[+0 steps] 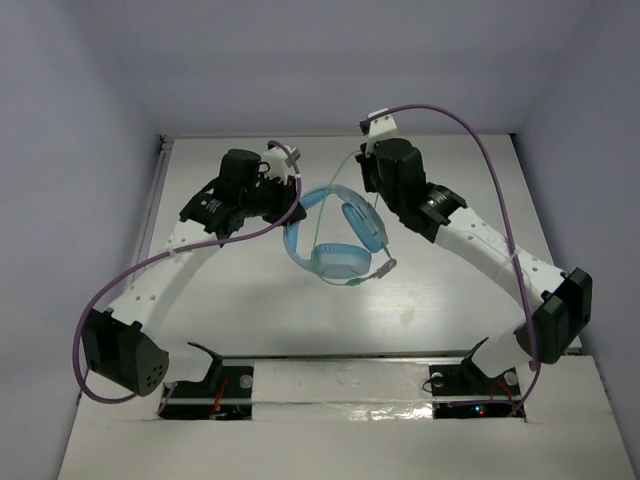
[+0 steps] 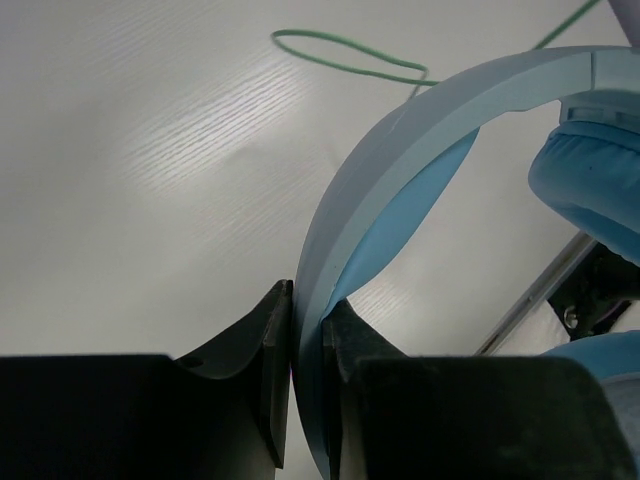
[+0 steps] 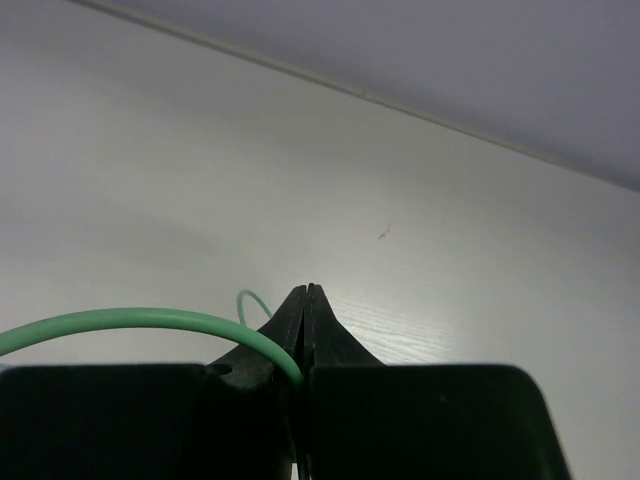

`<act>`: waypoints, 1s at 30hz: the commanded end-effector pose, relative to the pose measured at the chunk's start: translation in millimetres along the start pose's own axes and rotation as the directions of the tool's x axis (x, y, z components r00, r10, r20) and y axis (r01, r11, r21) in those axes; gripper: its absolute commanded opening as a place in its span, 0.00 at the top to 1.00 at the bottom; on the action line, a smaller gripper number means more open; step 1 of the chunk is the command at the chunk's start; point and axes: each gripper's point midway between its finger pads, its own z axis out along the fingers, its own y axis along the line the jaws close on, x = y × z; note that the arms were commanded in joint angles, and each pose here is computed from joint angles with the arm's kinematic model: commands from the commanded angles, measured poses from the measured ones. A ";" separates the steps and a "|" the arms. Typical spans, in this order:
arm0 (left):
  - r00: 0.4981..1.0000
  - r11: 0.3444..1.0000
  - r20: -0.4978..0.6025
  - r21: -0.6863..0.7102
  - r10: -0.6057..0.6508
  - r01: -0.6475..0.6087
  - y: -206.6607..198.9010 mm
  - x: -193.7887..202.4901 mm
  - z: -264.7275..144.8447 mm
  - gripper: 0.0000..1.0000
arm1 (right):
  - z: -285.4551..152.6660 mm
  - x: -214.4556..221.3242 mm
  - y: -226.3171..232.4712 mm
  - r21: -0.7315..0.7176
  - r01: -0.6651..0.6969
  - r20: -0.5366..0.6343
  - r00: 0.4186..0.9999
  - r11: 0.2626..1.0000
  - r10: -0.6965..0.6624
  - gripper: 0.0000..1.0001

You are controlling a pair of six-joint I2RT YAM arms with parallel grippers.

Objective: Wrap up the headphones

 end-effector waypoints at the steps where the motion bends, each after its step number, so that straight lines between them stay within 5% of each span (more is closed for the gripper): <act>1: 0.989 0.984 0.141 0.171 0.033 -0.058 -42.2 -35.5 -25.4 1.00 | 2.9 7.6 4.0 -0.022 0.005 -0.013 1.000 1.000 -0.005 1.00; 13: 0.960 0.980 0.279 0.189 0.004 -0.059 -52.8 -70.4 -56.8 1.00 | -1.5 26.7 -10.3 0.026 -0.120 -0.012 0.993 0.992 0.120 1.00; 19: 0.932 0.973 0.361 0.222 -0.014 -0.071 -64.1 -98.3 -77.0 1.00 | -11.2 38.0 14.5 -0.122 -0.241 0.028 0.969 0.963 0.246 1.00; 23: 0.919 0.964 0.392 0.257 -0.038 -0.070 -72.7 -110.1 -82.5 1.00 | -18.9 33.8 42.8 -0.299 -0.280 0.077 0.946 0.912 0.316 0.68; 26: 0.914 0.956 0.402 0.284 -0.049 -0.073 -79.6 -116.1 -87.7 1.00 | -12.2 39.5 58.5 -0.365 -0.271 0.085 0.943 0.891 0.322 0.53; 30: 0.900 0.956 0.434 0.281 -0.050 -0.082 -86.3 -128.4 -102.2 1.00 | 2.9 46.3 63.3 -0.404 -0.277 0.089 0.936 0.872 0.340 0.51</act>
